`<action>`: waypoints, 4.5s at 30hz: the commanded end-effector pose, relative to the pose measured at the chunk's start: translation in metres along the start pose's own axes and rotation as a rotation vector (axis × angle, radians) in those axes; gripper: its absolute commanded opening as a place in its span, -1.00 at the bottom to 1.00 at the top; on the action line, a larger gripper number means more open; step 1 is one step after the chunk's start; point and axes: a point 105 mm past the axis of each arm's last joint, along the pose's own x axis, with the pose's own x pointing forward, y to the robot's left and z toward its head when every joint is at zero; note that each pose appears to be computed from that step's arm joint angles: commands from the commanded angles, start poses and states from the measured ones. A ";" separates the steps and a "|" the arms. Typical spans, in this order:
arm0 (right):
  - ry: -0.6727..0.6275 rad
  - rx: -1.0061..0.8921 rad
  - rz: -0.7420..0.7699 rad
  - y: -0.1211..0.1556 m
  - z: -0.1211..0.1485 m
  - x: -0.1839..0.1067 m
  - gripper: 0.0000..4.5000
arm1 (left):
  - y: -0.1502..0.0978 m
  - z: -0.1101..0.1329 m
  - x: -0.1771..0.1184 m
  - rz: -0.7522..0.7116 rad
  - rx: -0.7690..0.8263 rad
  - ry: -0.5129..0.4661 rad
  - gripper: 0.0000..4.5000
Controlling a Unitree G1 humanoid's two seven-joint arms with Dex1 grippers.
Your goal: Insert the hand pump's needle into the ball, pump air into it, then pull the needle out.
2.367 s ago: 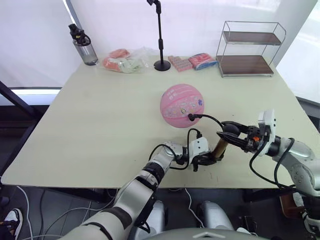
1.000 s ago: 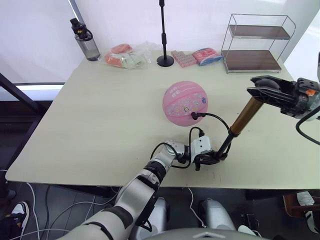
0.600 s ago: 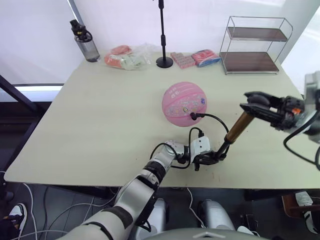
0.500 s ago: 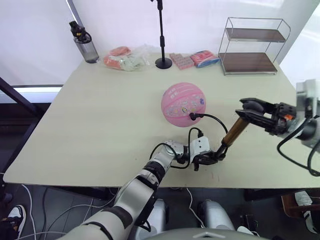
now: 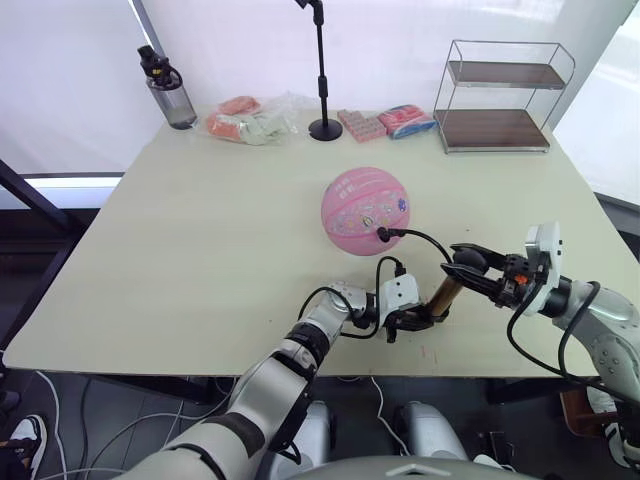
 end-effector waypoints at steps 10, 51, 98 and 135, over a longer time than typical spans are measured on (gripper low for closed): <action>0.030 -0.082 0.019 -0.006 0.051 -0.012 -0.15 | -0.028 -0.072 -0.016 -0.041 -0.193 0.217 -0.54; -0.040 0.064 0.037 -0.004 0.076 -0.010 -0.15 | -0.030 -0.073 -0.015 -0.041 -0.180 0.213 -0.54; -0.080 -0.115 0.054 0.004 0.160 -0.035 -0.15 | -0.032 -0.072 -0.012 -0.037 -0.189 0.206 -0.54; 0.293 0.069 0.079 0.018 -0.021 0.007 -0.15 | -0.037 -0.079 -0.011 -0.060 -0.195 0.249 -0.54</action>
